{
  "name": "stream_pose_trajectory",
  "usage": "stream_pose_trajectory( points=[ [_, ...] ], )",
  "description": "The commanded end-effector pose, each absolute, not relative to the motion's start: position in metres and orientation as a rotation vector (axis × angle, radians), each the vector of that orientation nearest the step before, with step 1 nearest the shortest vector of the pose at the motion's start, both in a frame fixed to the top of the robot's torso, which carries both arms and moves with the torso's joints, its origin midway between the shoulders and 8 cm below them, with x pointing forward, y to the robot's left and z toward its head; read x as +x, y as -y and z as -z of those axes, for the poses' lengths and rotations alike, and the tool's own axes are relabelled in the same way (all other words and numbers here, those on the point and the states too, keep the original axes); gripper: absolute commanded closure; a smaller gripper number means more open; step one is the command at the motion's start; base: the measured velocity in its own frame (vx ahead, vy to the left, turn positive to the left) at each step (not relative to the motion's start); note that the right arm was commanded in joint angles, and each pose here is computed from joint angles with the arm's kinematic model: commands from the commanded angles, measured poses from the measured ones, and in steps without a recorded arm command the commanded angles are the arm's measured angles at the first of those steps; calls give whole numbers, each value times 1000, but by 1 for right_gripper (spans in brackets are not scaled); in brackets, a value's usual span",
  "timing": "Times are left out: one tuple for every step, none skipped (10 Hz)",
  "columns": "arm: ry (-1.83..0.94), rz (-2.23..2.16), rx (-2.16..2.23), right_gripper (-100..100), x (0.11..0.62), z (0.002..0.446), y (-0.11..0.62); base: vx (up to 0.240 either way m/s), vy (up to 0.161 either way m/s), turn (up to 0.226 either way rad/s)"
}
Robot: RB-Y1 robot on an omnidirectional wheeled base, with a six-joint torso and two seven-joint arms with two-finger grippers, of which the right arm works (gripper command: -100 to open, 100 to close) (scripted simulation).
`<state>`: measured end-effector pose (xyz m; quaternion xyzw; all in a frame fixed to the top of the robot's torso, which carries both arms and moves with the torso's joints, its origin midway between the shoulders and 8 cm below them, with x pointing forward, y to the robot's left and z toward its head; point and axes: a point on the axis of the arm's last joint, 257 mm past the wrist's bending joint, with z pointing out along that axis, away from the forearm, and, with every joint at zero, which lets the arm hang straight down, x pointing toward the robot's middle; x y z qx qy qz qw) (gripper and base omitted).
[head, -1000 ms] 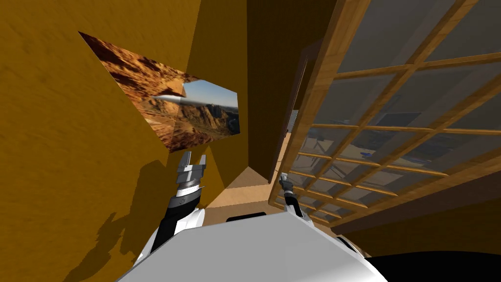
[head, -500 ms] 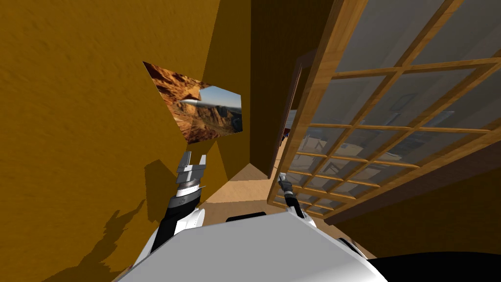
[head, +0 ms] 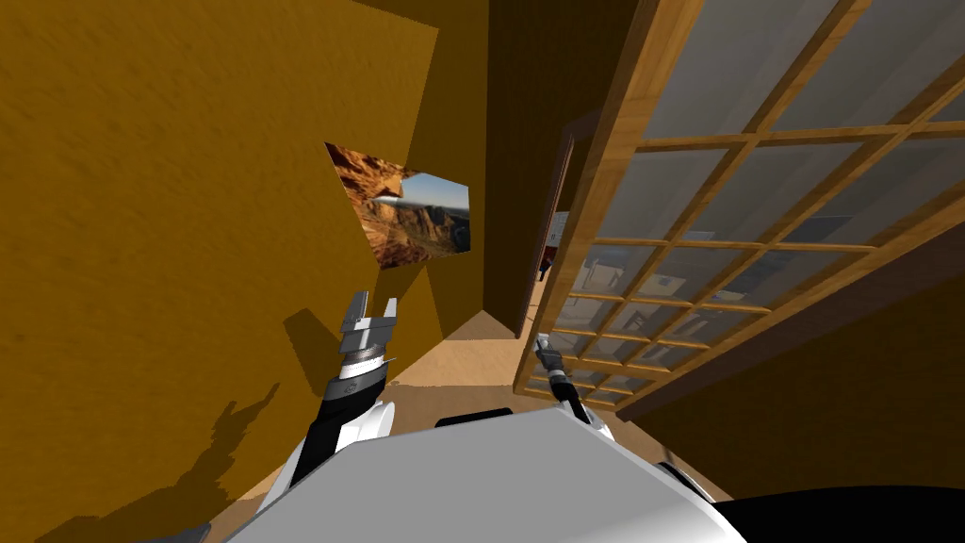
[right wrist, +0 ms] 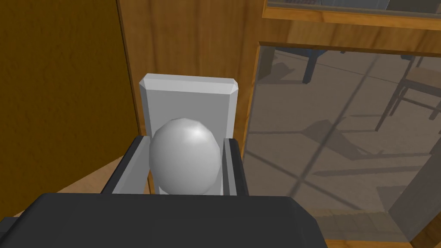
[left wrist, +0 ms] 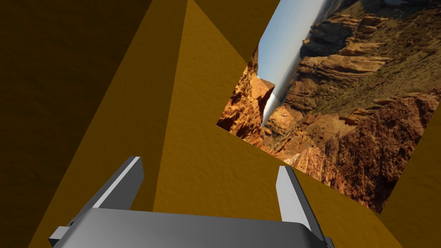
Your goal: Pull the door open
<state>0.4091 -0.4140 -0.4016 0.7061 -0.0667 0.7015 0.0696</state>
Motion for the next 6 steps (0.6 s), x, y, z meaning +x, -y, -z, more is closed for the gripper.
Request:
stream_pose_trajectory(
  points=[
    [171,-2132,2138,100,405,401,409,-223,-19,63],
    [152,-2144,2147,100,403,401,407,-223,-27,59],
    [133,-2155,2156,100,401,401,405,-216,-18,72],
    [115,-2165,2164,100,399,400,403,-224,-7,58],
    [99,-2174,2173,100,397,400,401,-204,-49,53],
    [81,-2183,2183,100,394,400,399,-191,-51,67]
  ],
)
